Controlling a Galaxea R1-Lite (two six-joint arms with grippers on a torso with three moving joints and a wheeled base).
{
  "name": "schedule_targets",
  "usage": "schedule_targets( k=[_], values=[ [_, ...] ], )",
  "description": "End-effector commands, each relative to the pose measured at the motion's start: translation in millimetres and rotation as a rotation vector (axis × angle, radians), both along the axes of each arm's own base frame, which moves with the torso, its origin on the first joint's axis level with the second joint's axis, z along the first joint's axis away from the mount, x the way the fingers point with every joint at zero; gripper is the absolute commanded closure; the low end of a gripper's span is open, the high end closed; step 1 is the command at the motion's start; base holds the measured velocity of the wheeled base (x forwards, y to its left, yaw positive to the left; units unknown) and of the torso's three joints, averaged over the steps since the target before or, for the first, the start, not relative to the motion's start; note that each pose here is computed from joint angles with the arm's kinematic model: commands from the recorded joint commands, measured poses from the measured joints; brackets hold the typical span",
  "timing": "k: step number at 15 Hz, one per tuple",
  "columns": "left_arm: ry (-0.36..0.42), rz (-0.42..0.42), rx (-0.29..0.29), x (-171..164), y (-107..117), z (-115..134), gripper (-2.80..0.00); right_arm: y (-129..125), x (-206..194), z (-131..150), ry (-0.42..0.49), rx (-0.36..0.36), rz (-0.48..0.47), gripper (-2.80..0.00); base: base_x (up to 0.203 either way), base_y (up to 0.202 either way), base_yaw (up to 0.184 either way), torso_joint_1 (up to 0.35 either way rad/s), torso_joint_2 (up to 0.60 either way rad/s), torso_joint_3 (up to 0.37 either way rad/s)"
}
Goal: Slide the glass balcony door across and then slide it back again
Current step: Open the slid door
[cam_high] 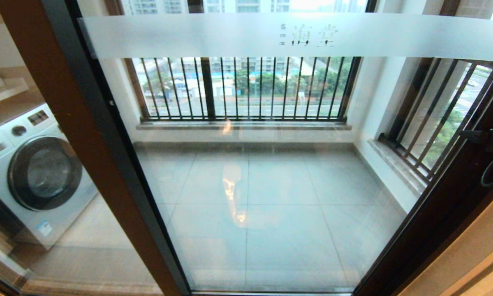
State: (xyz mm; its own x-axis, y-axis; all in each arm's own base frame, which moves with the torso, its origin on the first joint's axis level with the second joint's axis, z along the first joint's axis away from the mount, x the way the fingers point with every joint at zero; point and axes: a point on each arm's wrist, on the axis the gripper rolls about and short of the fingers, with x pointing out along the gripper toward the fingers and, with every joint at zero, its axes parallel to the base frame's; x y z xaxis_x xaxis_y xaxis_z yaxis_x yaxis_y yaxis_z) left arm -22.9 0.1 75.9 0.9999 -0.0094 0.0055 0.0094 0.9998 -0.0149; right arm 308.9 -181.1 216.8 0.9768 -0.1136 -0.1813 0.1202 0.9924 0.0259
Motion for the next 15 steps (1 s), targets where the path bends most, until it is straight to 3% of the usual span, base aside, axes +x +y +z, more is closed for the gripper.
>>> schedule_targets(
  k=[1,15],
  values=[
    [0.001,0.000,0.000,0,0,0,0.00,0,4,-2,0.000,0.001,0.006,-2.80,0.000,0.000,0.000,0.000,0.00,0.000],
    [0.001,0.000,0.000,0,0,0,0.00,19,12,-3,0.014,0.026,0.059,-2.80,0.000,0.000,0.000,0.000,0.00,0.000]
  ],
)
